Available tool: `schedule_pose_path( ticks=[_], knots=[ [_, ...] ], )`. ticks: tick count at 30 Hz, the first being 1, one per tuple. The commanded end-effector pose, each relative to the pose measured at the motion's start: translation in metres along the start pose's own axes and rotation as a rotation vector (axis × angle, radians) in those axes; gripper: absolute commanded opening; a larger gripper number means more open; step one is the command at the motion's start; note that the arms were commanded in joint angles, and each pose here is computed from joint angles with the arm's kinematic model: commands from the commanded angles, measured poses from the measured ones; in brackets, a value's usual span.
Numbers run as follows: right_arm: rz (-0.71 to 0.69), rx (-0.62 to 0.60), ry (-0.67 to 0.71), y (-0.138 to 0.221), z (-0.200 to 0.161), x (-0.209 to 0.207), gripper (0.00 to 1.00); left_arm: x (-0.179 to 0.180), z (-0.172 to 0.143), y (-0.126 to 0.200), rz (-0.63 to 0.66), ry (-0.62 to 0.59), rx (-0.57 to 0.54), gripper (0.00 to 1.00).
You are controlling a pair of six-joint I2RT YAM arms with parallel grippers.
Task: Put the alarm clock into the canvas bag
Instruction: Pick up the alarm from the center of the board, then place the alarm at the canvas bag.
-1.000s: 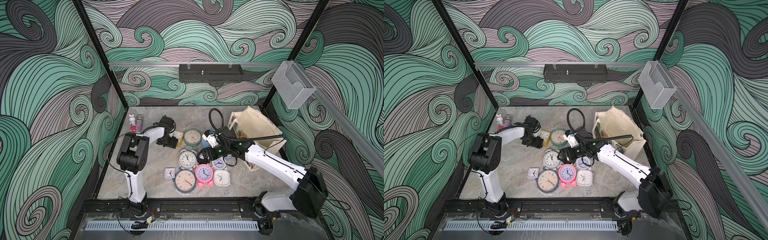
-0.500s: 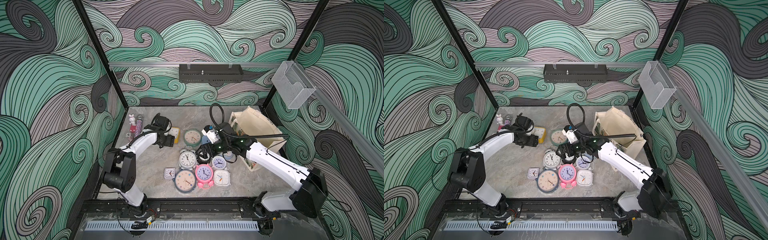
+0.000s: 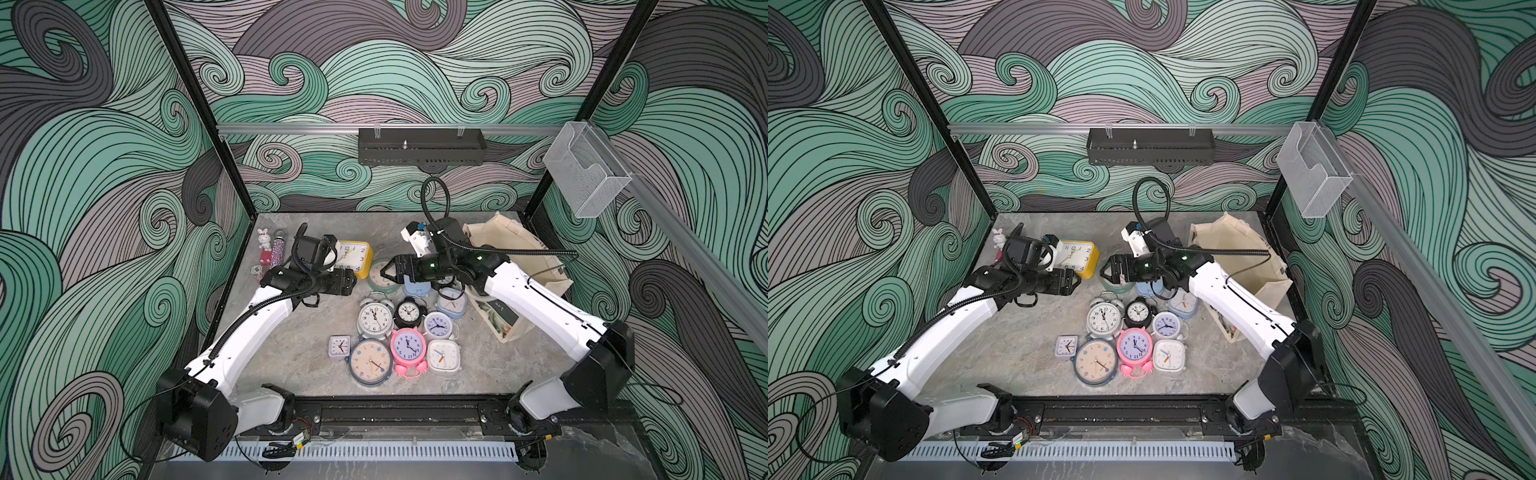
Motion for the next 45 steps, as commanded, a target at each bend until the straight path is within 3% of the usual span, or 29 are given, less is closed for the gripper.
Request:
schedule_pose_path(
  ticks=[1,8,24,37,41,42,45],
  knots=[
    [0.059,-0.034,-0.067,-0.007,0.020,0.011,1.00,-0.025,0.015,0.014,-0.116,0.020,-0.081,0.67],
    [0.088,-0.037,-0.143,-0.026,0.029,0.013,0.96,-0.037,0.014,0.020,-0.168,0.039,-0.098,0.67],
    [0.135,-0.062,-0.225,-0.037,0.032,0.019,0.58,-0.041,0.011,0.021,-0.179,0.042,-0.107,0.67],
    [0.161,-0.094,-0.239,-0.034,0.032,0.022,0.37,-0.044,0.010,0.019,-0.182,0.046,-0.111,0.68],
    [0.142,-0.137,-0.184,-0.018,0.039,0.026,0.33,-0.047,0.015,0.023,-0.194,0.031,-0.120,0.78],
    [0.137,-0.152,-0.167,-0.011,0.043,0.027,0.31,-0.048,0.017,0.026,-0.196,0.024,-0.129,0.97],
    [0.104,-0.211,-0.123,0.018,0.058,0.026,0.24,-0.052,0.023,0.041,-0.204,0.001,-0.163,0.99]
  ],
)
Point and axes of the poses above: each gripper's point midway between its finger pads, its own y axis back along the fingers, its own x axis along the line the jaws close on, z = x × y, the point moved 4 cm from there along y, back along the fingers, and after that the axes turned 4 degrees about y, right-handed, at the moved point
